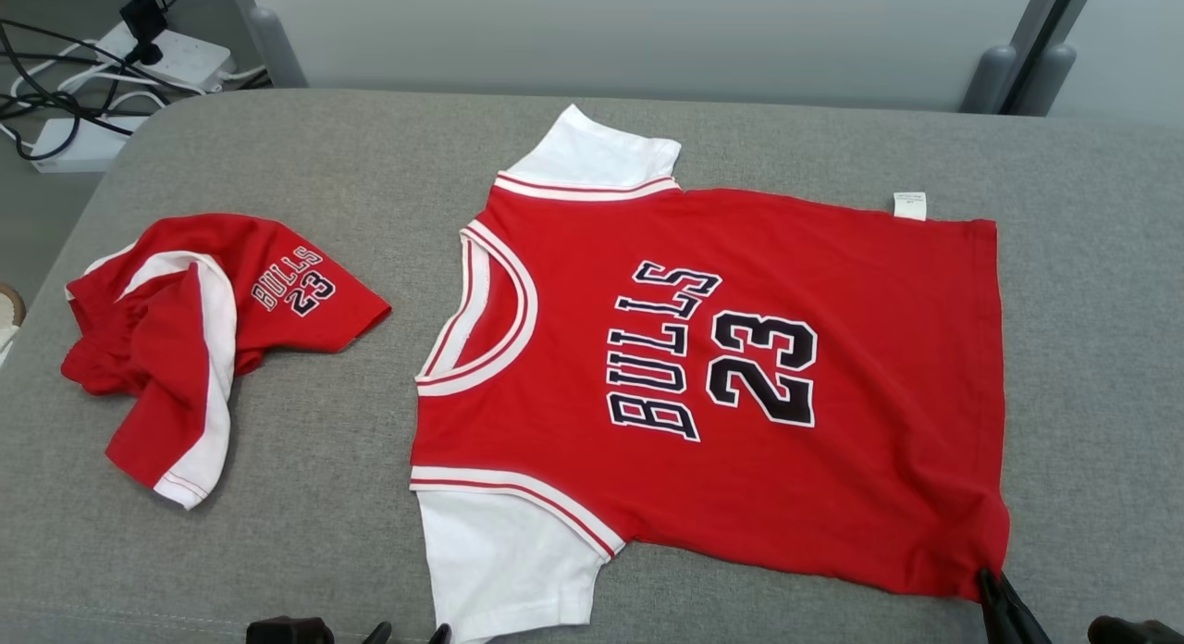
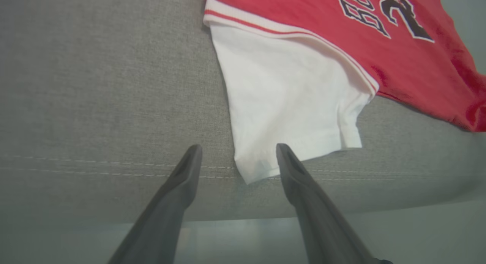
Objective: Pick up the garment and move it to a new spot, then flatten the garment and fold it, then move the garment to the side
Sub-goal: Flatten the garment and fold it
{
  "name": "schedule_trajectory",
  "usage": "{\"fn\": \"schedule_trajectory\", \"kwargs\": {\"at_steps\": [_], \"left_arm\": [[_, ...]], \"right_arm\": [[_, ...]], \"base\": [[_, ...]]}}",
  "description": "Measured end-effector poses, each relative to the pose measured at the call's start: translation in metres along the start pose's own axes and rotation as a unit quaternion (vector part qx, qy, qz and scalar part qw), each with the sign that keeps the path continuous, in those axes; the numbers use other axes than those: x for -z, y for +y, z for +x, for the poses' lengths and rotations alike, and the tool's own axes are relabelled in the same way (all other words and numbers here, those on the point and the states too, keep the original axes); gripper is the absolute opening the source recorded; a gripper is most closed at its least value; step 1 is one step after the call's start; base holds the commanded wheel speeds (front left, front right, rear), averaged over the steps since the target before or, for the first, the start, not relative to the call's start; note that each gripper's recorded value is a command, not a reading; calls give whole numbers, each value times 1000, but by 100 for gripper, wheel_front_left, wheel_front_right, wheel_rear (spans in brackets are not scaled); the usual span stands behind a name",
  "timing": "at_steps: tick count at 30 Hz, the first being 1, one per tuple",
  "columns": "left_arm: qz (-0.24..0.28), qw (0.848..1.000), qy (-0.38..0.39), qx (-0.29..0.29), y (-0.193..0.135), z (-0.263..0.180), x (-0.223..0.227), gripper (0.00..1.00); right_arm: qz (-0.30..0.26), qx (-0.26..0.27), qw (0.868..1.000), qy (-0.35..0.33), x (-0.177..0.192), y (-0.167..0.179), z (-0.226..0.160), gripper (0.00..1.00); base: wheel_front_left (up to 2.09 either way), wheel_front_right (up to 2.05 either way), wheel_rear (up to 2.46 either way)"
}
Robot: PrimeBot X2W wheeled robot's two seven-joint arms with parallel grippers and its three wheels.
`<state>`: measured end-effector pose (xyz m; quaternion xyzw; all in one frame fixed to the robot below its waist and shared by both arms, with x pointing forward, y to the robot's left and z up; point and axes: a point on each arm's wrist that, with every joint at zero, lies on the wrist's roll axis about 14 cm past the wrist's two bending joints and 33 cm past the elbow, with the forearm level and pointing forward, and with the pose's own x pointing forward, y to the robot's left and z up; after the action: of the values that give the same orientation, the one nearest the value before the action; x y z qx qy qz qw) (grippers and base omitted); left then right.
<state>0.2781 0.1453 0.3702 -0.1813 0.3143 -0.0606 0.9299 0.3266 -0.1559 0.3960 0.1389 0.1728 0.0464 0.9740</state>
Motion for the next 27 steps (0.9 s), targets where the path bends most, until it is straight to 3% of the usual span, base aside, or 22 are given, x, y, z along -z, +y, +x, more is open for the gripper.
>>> {"fn": "schedule_trajectory", "kwargs": {"at_steps": [14,15,16,17,27], "left_arm": [[-26,998,63,16,-4,29,33,100],[-28,997,66,18,-4,30,33,73],[-28,997,66,18,-4,30,33,24],[-29,997,65,19,-4,31,34,0],[-35,997,67,23,-4,29,30,0]], "right_arm": [[5,16,1000,-1,-1,-11,6,0],[5,17,1000,-1,0,-12,6,0],[5,17,1000,-1,0,-12,6,0],[4,18,1000,0,0,-13,7,0],[0,20,1000,-2,-1,-17,10,0]], "base": [[0,0,0],[0,0,0],[0,0,0],[0,0,0],[0,0,0]]}}
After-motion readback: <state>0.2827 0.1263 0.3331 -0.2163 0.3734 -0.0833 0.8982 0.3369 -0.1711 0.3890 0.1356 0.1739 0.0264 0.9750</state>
